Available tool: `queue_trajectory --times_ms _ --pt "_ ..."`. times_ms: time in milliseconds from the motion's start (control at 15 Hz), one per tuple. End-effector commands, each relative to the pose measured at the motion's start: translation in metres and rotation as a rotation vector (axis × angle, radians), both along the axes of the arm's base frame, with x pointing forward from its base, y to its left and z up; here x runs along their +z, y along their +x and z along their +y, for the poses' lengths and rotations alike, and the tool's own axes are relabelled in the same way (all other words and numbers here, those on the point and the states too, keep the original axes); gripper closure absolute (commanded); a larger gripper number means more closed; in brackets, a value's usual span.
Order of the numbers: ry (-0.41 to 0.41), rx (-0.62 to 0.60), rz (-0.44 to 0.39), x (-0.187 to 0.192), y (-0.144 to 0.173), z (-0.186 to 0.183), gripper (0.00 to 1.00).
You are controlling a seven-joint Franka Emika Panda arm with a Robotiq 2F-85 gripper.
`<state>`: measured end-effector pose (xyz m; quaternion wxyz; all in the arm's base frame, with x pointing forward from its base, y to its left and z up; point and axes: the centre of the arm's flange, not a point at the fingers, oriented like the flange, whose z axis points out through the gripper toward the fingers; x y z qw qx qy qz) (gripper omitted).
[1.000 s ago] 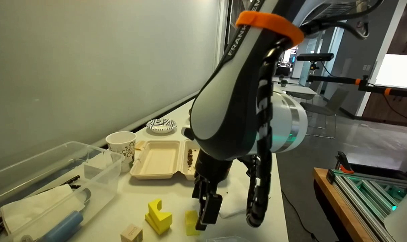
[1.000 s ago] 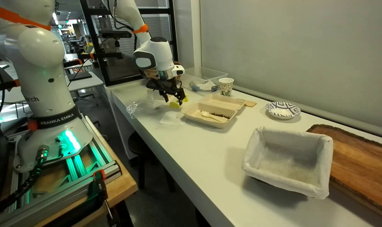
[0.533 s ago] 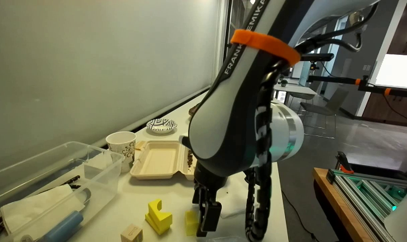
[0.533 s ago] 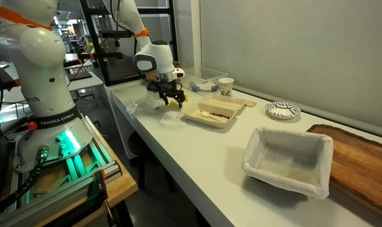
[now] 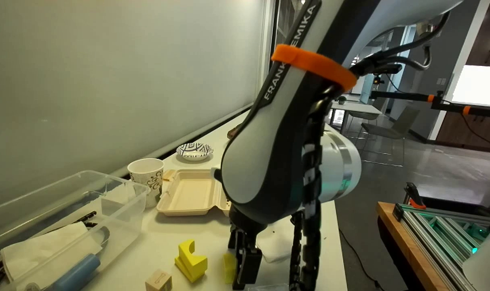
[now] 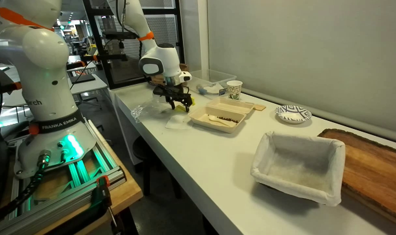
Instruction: Pile up the yellow blocks on the let
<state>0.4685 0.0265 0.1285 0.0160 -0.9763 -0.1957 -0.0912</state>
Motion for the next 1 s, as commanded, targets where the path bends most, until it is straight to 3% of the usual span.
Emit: queue_trajectory --times_ms 0,267,733,933 --pt "-0.006 -0.003 0.022 -0.004 0.009 0.005 0.16" --pt "-0.009 -0.004 0.017 -0.001 0.010 0.005 0.43" --pt "-0.023 0.009 0.012 0.005 0.011 0.011 0.56" --pt "-0.030 0.018 -0.002 0.014 0.013 0.017 0.69"
